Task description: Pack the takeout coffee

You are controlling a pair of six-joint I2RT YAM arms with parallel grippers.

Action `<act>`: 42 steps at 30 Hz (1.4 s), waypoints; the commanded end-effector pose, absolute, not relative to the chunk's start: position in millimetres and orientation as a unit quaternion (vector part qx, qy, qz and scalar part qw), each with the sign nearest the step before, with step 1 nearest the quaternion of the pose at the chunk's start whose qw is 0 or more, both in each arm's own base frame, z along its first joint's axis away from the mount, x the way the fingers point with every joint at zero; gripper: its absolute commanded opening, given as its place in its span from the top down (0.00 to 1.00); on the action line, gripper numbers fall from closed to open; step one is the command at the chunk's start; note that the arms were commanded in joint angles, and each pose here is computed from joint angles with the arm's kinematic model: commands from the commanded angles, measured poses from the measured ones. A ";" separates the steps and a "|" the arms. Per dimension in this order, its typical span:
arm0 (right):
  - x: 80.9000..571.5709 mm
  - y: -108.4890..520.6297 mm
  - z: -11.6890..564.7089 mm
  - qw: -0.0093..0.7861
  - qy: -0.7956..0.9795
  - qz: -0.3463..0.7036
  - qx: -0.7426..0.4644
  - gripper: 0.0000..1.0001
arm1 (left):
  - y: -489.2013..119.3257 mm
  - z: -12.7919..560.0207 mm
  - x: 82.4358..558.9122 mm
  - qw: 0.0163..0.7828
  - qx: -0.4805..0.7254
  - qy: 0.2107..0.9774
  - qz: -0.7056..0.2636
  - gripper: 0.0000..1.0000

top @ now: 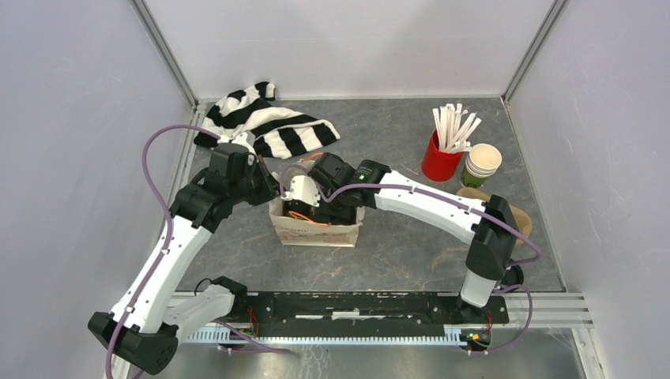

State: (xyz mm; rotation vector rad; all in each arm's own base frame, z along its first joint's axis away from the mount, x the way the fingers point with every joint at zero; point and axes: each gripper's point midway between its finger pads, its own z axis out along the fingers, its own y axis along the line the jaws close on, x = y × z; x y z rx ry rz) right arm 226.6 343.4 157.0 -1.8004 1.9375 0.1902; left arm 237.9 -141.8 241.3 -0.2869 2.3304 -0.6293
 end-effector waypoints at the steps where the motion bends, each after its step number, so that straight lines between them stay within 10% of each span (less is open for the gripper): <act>1: 222.7 351.7 203.8 0.294 0.708 0.100 -0.635 0.02 | -143.6 253.1 239.4 0.367 -0.136 0.881 -0.264 0.96; 30: 236.3 284.8 469.1 0.632 0.695 0.160 -0.301 0.02 | -152.8 250.8 235.8 0.346 -0.128 0.885 -0.283 0.88; 42: 370.4 74.9 395.2 0.572 0.817 -0.021 -0.066 0.05 | -146.3 253.2 231.7 0.337 -0.110 0.899 -0.256 0.64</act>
